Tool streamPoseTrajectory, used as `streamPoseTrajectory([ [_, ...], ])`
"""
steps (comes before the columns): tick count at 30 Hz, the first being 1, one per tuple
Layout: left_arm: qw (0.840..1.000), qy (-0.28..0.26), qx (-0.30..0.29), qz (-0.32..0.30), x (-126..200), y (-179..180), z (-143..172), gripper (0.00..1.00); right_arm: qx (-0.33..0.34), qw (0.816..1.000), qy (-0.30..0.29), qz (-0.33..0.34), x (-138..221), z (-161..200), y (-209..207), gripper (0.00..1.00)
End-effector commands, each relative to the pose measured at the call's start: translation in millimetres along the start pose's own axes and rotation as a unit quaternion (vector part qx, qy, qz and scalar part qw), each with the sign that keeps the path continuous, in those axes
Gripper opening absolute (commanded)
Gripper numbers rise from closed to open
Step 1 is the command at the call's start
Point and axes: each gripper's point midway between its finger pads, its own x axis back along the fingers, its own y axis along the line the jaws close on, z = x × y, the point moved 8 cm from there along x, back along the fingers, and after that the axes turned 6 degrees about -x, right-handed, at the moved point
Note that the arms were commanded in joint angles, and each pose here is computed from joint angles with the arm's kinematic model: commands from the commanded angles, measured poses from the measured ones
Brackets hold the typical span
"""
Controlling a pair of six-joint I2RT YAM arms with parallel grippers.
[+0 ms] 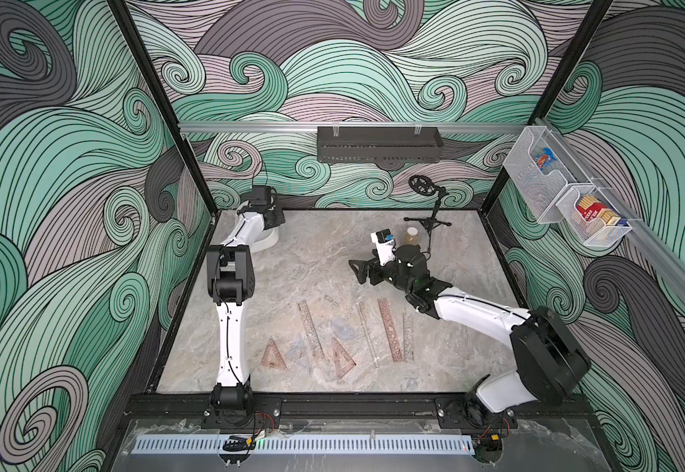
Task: Put the scattered rulers into the storage box
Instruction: Move the storage box to the center of the board.
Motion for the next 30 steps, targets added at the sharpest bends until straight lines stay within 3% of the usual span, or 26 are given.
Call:
streamPoseTrajectory([
  [1, 0.994, 0.028, -0.058, 0.087, 30.4, -70.3, 32.2, 0.0, -0.02, 1.0, 0.001, 0.017, 14.7, 2.2, -6.6, 1.0],
  [7, 0.972, 0.082, -0.181, 0.128, 47.4, -149.8, 108.4, 0.0, -0.054, 0.997, -0.008, 0.048, 48.3, 20.2, -25.1, 1.0],
  [14, 0.946, 0.108, -0.276, 0.132, 64.8, -182.3, 164.4, 0.04, -0.068, 0.995, -0.012, 0.071, 63.7, 26.6, -43.6, 1.0],
  [16, 0.948, 0.115, -0.269, 0.125, 70.6, -181.0, 168.3, 0.08, -0.07, 0.996, -0.001, 0.049, 57.2, 23.9, -42.7, 1.0],
  [17, 0.951, 0.116, -0.256, 0.128, 74.7, -180.4, 168.9, 0.14, -0.071, 0.997, 0.006, 0.038, 51.8, 21.7, -41.8, 1.0],
  [19, 0.958, 0.108, -0.225, 0.139, 88.7, -180.8, 164.4, 0.35, -0.074, 0.997, 0.015, 0.031, 38.2, 17.0, -42.2, 1.0],
  [23, 0.976, 0.058, -0.149, 0.149, 127.1, -177.5, 144.3, 0.53, -0.081, 0.995, 0.038, 0.042, -3.2, 7.5, -54.1, 1.0],
  [30, 0.989, 0.058, -0.073, 0.116, 167.3, -131.8, 146.1, 0.66, -0.077, 0.986, 0.109, 0.104, -113.4, -13.2, -108.2, 1.0],
])
